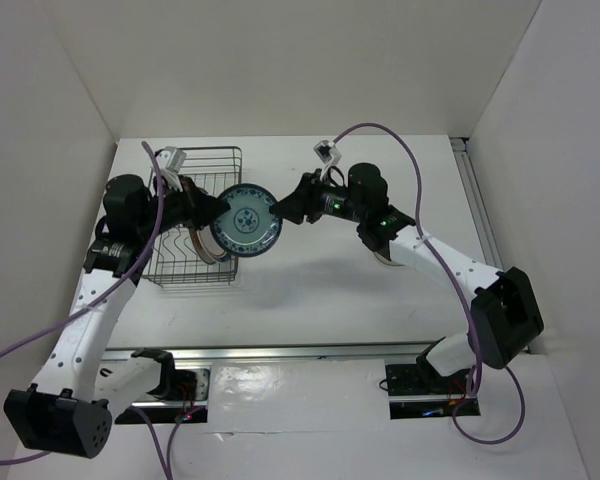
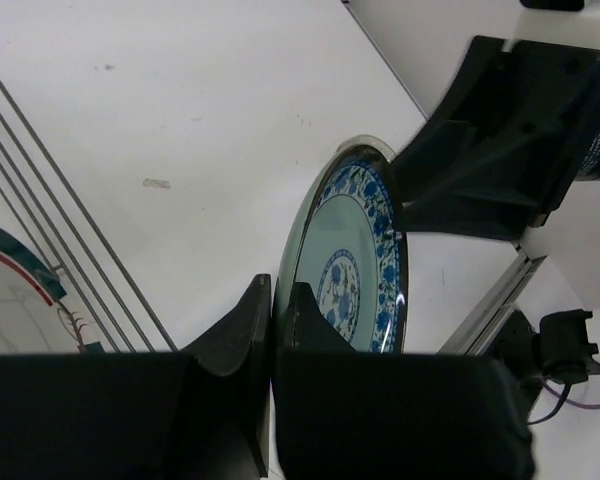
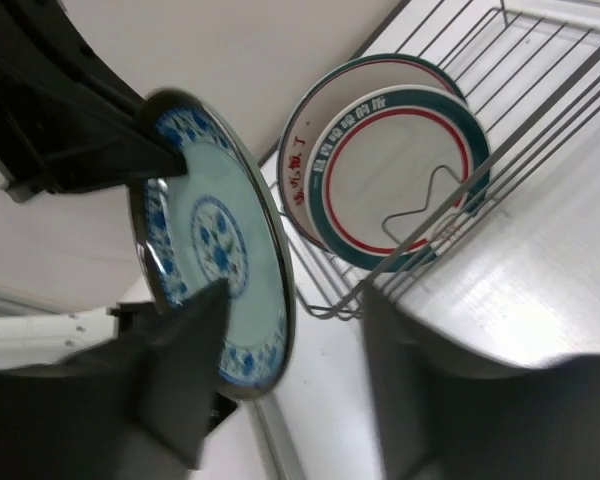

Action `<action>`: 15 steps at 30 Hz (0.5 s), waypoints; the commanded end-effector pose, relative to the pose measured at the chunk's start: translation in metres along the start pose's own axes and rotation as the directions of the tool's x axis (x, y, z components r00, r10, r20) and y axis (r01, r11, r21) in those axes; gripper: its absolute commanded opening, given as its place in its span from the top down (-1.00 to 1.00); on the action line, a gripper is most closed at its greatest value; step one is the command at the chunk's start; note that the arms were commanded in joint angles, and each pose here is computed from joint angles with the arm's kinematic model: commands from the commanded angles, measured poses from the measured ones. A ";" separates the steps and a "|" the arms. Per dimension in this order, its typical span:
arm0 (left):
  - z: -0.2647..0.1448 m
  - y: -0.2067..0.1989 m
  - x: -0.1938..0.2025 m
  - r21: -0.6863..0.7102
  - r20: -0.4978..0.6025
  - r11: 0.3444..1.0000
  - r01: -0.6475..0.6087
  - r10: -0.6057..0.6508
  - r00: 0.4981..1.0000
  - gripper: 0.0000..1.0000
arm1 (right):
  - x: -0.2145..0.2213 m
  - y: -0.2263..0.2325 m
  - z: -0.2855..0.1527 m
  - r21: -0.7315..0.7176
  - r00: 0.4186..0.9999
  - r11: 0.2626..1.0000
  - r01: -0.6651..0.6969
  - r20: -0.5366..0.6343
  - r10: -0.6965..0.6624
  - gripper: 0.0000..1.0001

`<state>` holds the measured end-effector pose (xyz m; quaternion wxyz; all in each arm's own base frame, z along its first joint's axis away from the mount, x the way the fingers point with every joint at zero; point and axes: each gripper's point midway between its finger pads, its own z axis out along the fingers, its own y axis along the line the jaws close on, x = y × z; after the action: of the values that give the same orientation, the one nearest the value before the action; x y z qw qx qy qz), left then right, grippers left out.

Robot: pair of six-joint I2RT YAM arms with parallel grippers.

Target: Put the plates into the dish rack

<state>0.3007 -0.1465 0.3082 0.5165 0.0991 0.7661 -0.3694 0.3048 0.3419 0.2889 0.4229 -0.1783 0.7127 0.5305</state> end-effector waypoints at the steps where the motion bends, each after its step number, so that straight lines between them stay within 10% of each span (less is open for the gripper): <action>1: -0.020 -0.007 -0.034 -0.071 0.139 0.993 -0.094 0.103 0.985 1.00 | -0.022 0.022 0.000 -0.055 0.996 0.996 0.069 0.056 -0.066 -0.39; 4: -0.053 0.010 -0.059 -0.295 0.240 0.953 -0.069 0.143 0.960 1.00 | -0.022 0.012 -0.003 0.012 0.995 0.996 0.088 0.049 -0.088 -1.00; 7: -0.097 0.023 -0.086 -0.494 0.346 0.869 0.024 0.171 0.923 1.00 | -0.022 0.008 -0.008 0.052 0.993 0.993 0.106 0.041 -0.108 -1.00; 15: -0.219 0.084 -0.102 -0.854 0.482 0.388 0.347 0.338 0.809 1.00 | -0.015 -0.001 -0.022 0.067 0.993 0.991 0.117 0.026 -0.119 -1.00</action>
<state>0.2505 0.0271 0.4089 0.7117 -0.2193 0.6669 -0.0251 0.3091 0.3281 0.2792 0.4397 -0.1863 0.7328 0.4849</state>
